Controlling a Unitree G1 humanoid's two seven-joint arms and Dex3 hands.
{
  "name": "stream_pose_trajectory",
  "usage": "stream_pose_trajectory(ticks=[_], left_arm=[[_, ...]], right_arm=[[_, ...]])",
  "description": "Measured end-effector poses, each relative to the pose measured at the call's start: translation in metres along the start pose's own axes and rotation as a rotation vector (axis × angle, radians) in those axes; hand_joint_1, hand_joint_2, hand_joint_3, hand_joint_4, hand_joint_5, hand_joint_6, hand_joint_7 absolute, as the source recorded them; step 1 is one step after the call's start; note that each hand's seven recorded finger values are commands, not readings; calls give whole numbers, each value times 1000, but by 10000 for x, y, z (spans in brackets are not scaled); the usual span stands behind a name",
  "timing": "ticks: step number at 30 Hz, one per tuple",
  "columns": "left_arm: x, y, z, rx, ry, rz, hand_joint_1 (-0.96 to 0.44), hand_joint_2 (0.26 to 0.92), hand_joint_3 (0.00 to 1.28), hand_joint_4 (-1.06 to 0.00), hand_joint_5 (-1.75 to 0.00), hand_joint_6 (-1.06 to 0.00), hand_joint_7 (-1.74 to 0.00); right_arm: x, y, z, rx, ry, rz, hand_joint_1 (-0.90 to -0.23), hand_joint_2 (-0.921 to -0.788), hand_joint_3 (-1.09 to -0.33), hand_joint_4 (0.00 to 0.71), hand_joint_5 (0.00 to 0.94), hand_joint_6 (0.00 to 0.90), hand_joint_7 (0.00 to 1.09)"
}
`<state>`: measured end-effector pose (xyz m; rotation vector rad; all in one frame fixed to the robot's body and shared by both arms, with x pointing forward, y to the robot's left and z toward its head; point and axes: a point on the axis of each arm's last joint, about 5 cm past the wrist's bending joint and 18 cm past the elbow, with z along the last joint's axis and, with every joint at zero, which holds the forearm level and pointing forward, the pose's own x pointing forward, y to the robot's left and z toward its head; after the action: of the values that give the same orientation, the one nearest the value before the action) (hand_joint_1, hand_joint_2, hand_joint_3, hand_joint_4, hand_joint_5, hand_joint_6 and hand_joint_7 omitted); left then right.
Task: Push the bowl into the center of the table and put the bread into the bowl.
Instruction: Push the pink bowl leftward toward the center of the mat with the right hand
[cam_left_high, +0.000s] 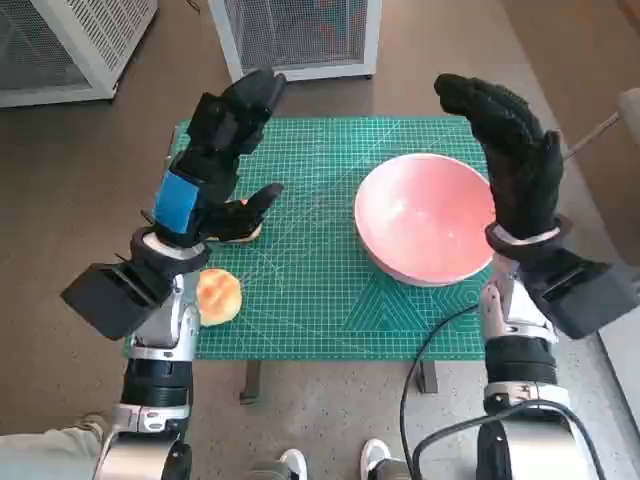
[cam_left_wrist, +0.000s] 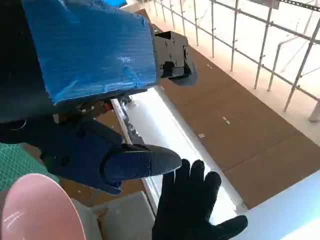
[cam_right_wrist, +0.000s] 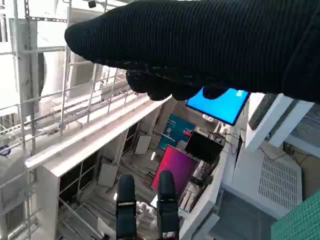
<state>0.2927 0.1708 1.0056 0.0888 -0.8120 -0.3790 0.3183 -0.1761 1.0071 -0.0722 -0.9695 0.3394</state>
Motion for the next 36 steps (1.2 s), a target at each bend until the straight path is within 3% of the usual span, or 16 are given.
stream_pose_trajectory(ticks=[30, 36], left_arm=[[25, 17, 43, -32, 0, -11, -531, 921, 413, -172, -2, 1, -576], [23, 21, 42, -32, 2, -11, -525, 921, 413, -173, -3, 1, -578]], right_arm=[[5, 12, -11, 6, 4, -3, -557, -921, -680, 264, 3, 16, 618], [-59, -153, -41, -31, 55, -39, -570, -921, -673, 234, 0, 2, 589]])
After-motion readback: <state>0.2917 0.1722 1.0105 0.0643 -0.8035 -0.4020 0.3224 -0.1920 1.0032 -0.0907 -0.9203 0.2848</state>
